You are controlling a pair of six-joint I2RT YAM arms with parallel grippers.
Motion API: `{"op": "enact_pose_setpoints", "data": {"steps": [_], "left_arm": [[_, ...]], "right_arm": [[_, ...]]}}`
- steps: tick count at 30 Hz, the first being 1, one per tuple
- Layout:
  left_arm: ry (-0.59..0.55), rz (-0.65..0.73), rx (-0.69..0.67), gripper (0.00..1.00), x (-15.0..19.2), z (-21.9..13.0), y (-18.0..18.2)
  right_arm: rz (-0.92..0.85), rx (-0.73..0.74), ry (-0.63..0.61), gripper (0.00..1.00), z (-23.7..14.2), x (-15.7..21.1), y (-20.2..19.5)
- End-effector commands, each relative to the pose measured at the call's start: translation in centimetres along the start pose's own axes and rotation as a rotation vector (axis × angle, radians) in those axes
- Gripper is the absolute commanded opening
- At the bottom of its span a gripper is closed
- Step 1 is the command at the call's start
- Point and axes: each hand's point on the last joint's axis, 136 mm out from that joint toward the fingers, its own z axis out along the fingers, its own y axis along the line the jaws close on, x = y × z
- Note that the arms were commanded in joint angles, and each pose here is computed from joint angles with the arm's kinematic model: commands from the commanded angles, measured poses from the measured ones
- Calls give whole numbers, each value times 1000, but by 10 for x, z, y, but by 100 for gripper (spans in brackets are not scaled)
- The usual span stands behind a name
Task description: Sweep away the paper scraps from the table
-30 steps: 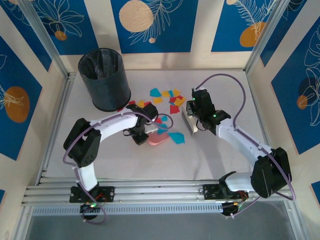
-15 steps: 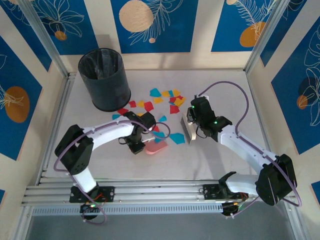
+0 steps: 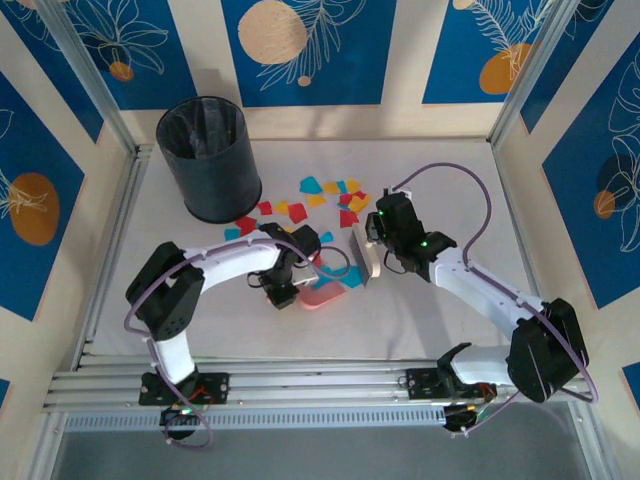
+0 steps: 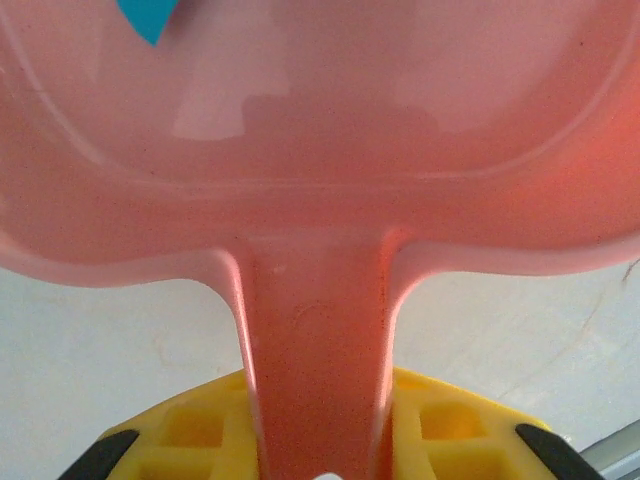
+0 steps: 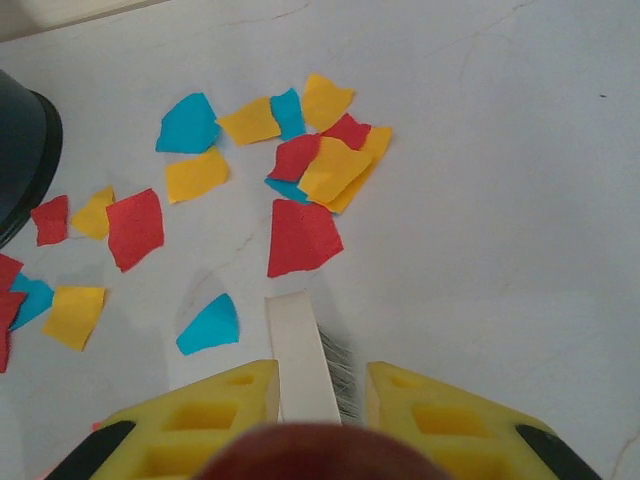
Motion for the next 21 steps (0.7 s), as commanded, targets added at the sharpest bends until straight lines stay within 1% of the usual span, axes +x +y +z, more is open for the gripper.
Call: {"op": "enact_pose_setpoints", "data": {"steps": [1, 7, 14, 21], "left_arm": [[-1, 40, 51, 0, -8, 2, -12], [-28, 48, 57, 1, -20, 0, -11], [-44, 49, 62, 2, -32, 2, -11], [-37, 43, 44, 0, -29, 4, -8]], "right_arm": [[-19, -39, 91, 0, 7, 21, 8], [-24, -104, 103, 0, 9, 20, 23], [-47, -174, 90, 0, 3, 12, 38], [-65, -179, 3, 0, -17, -14, 40]]}}
